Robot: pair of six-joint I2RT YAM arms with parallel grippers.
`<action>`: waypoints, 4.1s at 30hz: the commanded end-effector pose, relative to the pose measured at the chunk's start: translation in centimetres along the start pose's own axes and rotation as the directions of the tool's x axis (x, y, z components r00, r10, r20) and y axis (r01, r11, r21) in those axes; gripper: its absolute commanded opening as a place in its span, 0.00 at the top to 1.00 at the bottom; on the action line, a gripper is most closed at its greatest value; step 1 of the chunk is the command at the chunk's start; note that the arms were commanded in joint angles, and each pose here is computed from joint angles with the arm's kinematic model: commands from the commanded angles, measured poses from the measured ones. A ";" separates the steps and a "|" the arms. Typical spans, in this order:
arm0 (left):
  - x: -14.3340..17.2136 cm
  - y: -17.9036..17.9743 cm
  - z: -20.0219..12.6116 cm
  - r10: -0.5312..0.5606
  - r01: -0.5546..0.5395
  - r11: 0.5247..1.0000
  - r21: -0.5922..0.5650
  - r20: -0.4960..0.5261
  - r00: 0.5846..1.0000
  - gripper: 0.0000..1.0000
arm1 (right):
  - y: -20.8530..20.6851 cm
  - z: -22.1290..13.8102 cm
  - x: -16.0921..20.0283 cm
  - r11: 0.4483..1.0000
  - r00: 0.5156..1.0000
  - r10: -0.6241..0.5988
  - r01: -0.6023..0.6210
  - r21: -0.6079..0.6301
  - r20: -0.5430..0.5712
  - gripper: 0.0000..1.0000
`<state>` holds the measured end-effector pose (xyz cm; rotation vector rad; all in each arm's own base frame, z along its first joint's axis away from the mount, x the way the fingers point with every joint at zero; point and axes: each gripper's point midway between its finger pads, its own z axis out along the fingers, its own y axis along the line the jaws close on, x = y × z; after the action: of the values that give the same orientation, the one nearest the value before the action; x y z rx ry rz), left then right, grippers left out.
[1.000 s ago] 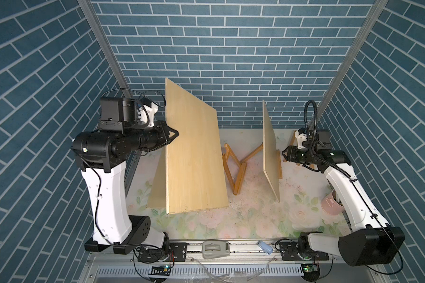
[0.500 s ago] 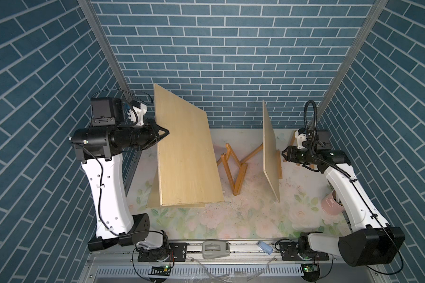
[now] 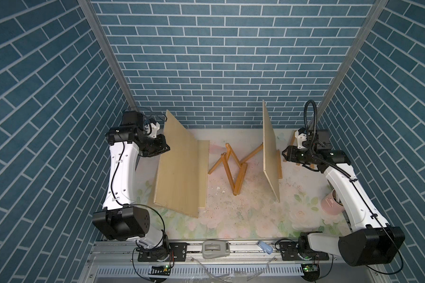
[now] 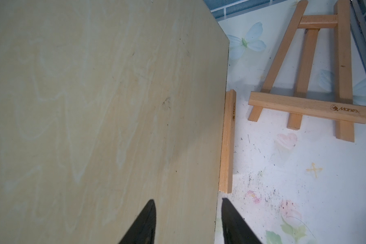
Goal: Disassemble the easel
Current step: Place the drawing board on the drawing board.
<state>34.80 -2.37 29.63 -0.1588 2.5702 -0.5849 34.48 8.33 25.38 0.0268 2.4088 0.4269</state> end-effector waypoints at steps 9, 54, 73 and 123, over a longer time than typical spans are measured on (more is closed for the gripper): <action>-6.3 0.2 1.5 0.094 -0.135 0.962 0.238 0.177 0.980 1.00 | 0.3 -1.4 0.1 1.000 1.000 0.023 -0.023 0.010 0.020 0.50; -0.3 18.6 15.0 -0.165 0.189 0.963 0.193 -0.133 0.977 0.93 | 1.5 -1.6 0.3 0.995 1.000 0.023 -0.023 0.098 0.004 0.51; 4.2 24.9 17.4 -0.260 0.262 0.965 -0.032 -0.274 0.926 0.75 | 1.9 -1.0 0.3 0.994 1.000 0.022 -0.021 0.107 -0.002 0.52; 2.6 17.7 7.1 -0.224 0.211 0.954 -0.214 -0.038 0.974 0.63 | 1.8 -1.6 0.9 0.990 1.000 -0.026 0.027 0.136 -0.006 0.51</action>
<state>37.56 11.21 15.58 -0.4457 2.6671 -0.3597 33.06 10.00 25.28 0.0611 2.4638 0.2666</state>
